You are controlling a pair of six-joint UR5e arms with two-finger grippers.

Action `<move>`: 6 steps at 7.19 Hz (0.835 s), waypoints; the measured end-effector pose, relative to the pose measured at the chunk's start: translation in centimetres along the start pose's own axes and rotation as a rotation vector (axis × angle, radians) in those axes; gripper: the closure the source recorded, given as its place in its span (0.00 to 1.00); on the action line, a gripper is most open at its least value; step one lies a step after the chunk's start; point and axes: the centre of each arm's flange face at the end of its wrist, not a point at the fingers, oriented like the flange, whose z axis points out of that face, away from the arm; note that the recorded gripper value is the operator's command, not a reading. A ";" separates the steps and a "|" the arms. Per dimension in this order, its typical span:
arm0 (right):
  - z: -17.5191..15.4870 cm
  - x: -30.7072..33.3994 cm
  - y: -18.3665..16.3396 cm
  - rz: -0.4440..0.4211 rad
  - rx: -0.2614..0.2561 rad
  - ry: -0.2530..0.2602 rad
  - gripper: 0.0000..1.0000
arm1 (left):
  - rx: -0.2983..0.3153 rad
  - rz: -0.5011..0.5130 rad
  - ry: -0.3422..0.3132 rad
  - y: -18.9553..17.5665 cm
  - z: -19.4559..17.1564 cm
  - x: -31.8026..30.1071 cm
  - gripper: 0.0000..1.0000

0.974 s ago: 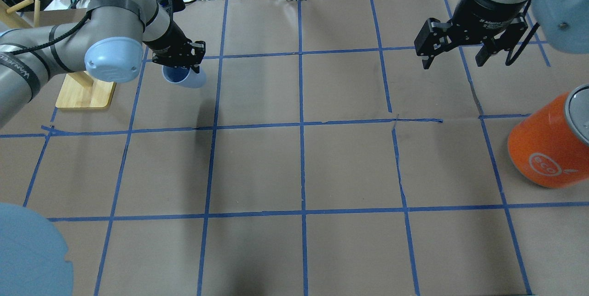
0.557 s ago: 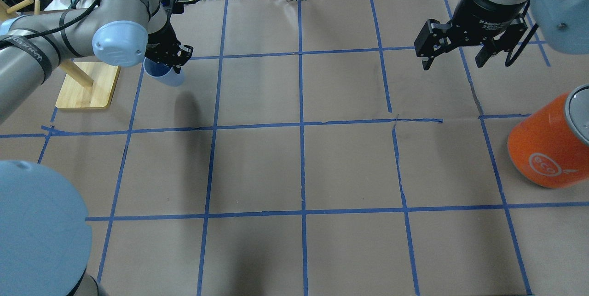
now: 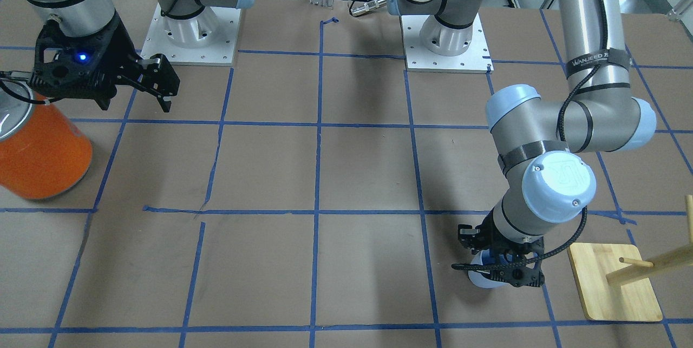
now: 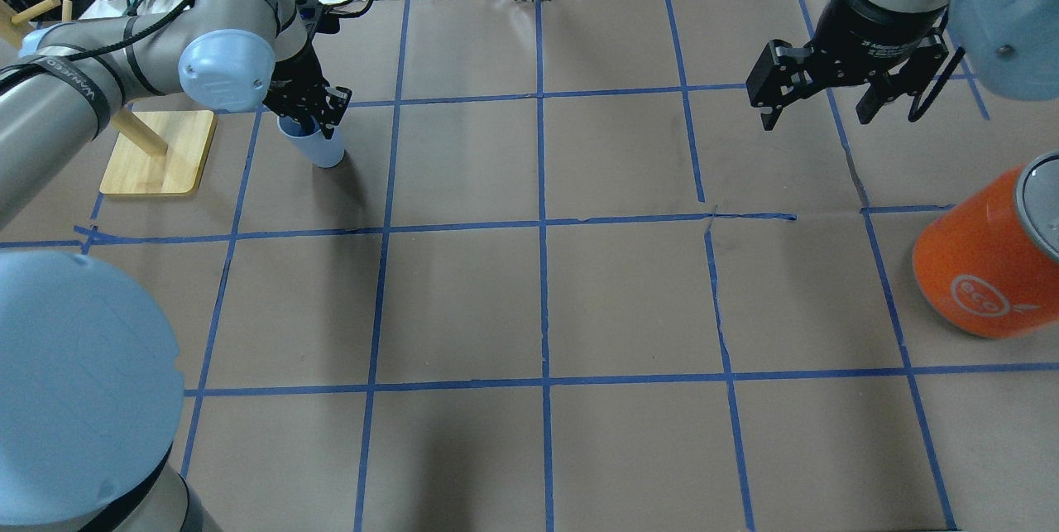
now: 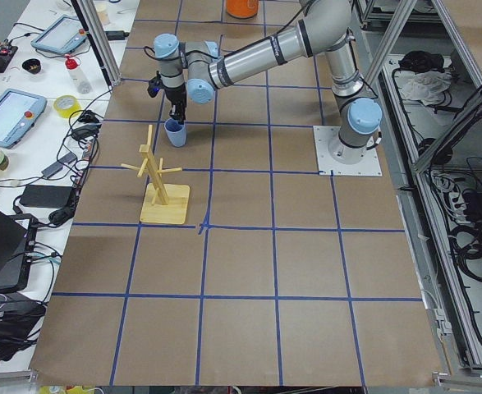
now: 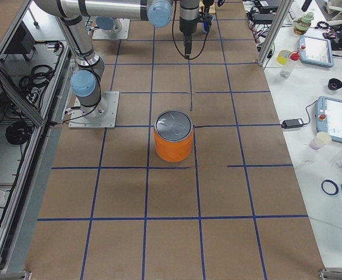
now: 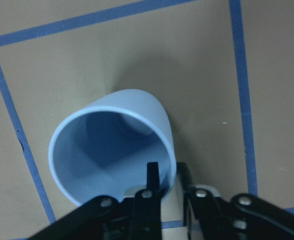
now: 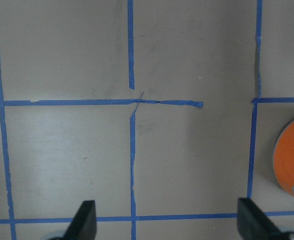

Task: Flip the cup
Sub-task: 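Open the left gripper and raise it away from the upright cup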

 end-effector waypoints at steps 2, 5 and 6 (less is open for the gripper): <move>0.0 0.0 0.0 -0.001 0.000 0.000 0.00 | -0.010 -0.003 0.003 1.4 -3.6 0.2 0.23; 0.1 0.0 -0.1 -0.001 0.001 0.000 0.00 | 0.028 -0.009 0.056 5.9 -14.4 3.0 0.23; 0.1 0.0 -0.1 0.000 0.001 0.000 0.00 | 0.075 0.003 0.066 7.8 -17.8 4.5 0.23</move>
